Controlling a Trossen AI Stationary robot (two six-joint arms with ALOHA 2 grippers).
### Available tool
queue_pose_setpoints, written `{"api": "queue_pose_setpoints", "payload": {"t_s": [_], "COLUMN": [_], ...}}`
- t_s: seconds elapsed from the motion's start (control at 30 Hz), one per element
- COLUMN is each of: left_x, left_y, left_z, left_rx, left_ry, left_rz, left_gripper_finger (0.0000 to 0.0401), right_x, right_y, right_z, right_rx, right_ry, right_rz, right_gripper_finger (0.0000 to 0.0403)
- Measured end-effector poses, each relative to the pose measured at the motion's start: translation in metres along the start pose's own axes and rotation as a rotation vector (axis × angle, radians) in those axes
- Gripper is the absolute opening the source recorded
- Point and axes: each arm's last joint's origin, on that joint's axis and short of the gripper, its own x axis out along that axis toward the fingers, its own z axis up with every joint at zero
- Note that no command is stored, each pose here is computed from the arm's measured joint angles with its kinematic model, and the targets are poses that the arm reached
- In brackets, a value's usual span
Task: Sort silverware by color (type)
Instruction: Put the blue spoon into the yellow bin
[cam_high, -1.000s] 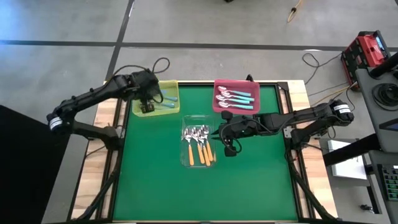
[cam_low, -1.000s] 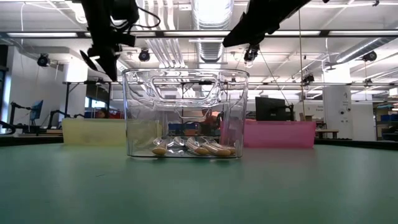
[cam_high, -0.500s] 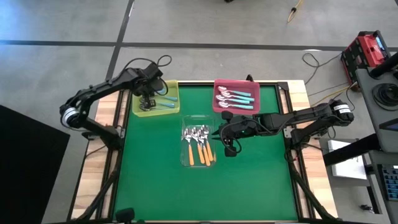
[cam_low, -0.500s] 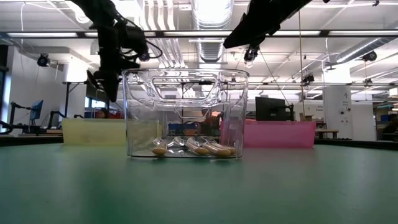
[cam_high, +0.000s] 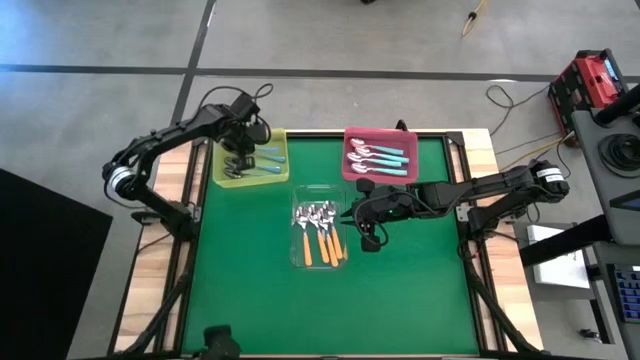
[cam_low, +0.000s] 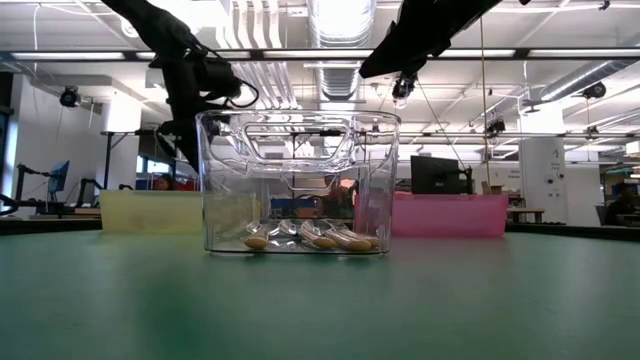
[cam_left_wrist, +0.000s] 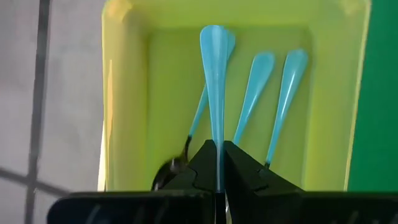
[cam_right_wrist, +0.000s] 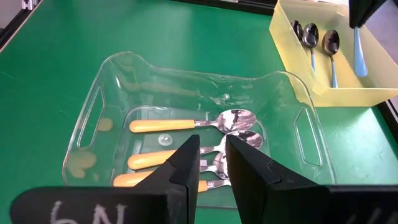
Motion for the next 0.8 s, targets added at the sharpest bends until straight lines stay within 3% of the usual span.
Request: {"api": "queue_pose_setpoints", "payload": {"t_s": [0.37,0.8], "left_x": [0.019,0.039], "left_y": [0.009,0.007], "left_z": [-0.019,-0.025], "left_rx": [-0.067,-0.082], "left_ry": [-0.063,-0.128], "left_rz": [-0.026,0.042], "left_gripper_finger": [0.0000,0.0000], "right_x": [0.000,0.000], "right_y": [0.000,0.000], "right_z": [0.000,0.000], "right_rx": [0.026,0.044], "right_ry": [0.000,-0.001], "right_rz": [0.000,0.000], "right_gripper_finger": [0.0068,0.0068]}}
